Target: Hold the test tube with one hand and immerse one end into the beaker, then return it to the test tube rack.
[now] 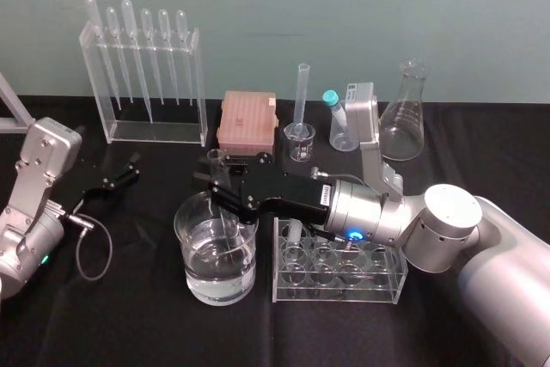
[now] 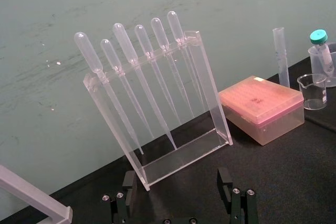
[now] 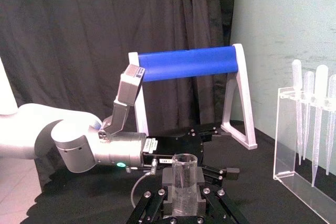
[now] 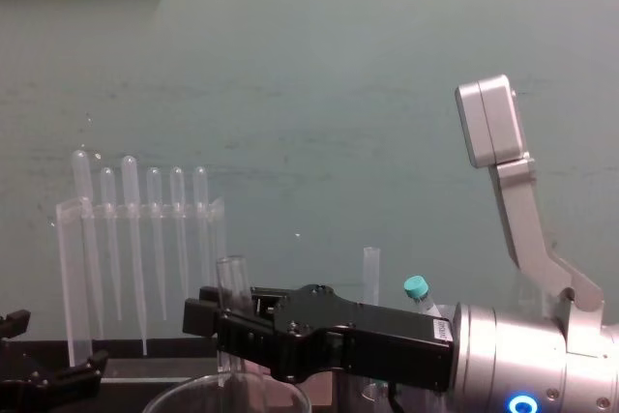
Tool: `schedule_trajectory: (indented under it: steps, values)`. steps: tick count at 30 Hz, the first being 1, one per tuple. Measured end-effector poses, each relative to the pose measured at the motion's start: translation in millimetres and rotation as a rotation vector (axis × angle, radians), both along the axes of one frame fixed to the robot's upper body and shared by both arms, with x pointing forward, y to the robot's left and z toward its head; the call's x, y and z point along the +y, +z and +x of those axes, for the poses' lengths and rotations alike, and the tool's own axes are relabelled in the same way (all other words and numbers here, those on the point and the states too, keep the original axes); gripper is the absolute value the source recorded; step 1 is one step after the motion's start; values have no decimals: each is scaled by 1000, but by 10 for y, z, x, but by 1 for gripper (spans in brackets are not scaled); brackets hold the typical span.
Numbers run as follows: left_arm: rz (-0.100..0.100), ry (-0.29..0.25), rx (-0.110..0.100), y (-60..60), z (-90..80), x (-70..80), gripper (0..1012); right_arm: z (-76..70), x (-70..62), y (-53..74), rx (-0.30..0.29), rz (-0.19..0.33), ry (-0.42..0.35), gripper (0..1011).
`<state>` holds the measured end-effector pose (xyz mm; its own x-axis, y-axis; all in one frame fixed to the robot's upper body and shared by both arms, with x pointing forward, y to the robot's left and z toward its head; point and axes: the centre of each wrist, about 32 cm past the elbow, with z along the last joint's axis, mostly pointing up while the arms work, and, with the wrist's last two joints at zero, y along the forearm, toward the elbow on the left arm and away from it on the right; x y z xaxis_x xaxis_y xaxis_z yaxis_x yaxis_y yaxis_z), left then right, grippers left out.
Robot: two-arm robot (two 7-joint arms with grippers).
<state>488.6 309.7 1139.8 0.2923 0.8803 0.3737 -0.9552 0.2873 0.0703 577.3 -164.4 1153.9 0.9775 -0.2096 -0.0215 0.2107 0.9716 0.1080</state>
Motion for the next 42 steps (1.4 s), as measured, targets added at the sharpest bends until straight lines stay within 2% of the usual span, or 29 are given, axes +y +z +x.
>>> schedule_trajectory:
  steps: [42]
  values:
    - [0, 0, 0, 0, 0, 0, 1000, 3, 1, 9, -3, 4, 0, 224]
